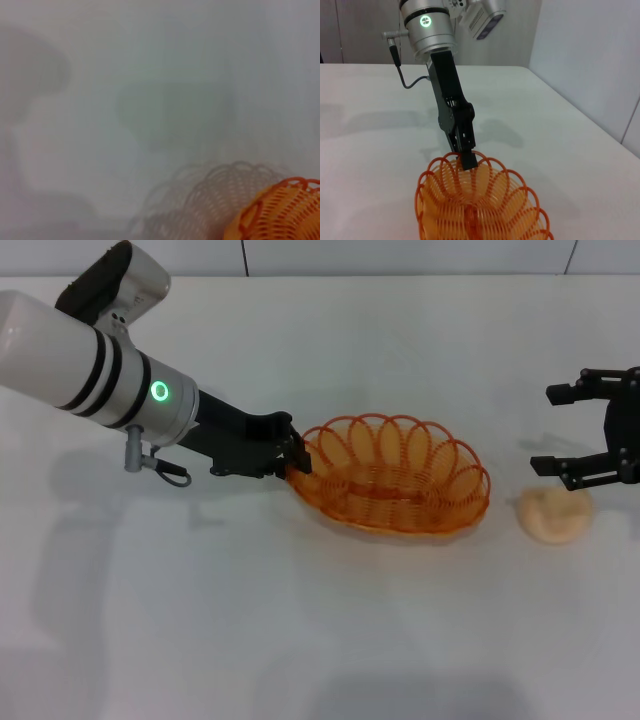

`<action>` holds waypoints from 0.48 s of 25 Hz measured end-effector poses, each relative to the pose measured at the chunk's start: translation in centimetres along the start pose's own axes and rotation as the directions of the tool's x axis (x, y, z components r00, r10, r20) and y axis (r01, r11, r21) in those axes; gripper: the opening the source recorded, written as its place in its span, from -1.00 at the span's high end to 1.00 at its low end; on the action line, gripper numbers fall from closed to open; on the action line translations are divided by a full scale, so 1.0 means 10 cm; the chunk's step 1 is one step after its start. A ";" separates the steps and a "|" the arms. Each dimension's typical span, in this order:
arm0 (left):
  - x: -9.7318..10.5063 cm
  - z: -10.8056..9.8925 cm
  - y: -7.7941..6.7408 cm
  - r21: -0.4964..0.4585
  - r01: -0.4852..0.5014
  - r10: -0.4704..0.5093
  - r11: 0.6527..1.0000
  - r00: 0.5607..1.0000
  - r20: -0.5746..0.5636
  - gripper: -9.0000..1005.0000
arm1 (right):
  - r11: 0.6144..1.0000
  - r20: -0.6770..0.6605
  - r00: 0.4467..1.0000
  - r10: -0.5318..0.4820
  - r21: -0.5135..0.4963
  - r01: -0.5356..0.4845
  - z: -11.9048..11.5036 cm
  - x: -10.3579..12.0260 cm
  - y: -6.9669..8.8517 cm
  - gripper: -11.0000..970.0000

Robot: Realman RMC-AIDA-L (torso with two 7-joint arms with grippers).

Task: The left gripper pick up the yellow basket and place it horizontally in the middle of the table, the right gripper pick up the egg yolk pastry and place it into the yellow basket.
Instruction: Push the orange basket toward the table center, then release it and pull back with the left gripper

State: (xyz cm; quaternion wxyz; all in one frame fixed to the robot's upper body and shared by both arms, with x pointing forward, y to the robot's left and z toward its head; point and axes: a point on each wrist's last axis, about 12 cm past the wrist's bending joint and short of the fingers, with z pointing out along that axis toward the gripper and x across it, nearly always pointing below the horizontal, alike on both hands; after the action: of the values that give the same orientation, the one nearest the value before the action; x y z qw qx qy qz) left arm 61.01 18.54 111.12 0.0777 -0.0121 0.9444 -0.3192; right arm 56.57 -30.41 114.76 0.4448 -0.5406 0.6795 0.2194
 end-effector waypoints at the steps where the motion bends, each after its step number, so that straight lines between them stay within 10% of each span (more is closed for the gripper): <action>1: 0.00 0.00 0.00 0.000 0.000 0.000 1.000 1.000 -0.003 0.71 | 1.000 0.001 1.000 0.000 0.000 0.000 0.00 0.00 0.00 -0.77; 12: 0.06 0.00 0.03 0.008 0.005 -0.004 1.000 0.999 -0.039 0.06 | 1.000 0.005 1.000 0.001 0.000 -0.001 0.01 -0.01 0.01 -0.77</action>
State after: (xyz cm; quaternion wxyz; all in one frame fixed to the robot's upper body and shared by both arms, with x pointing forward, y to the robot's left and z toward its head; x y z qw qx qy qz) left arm 60.40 18.77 110.87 0.0586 -0.0077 0.9443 -0.3236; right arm 56.54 -30.30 114.76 0.4467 -0.5397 0.6785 0.2210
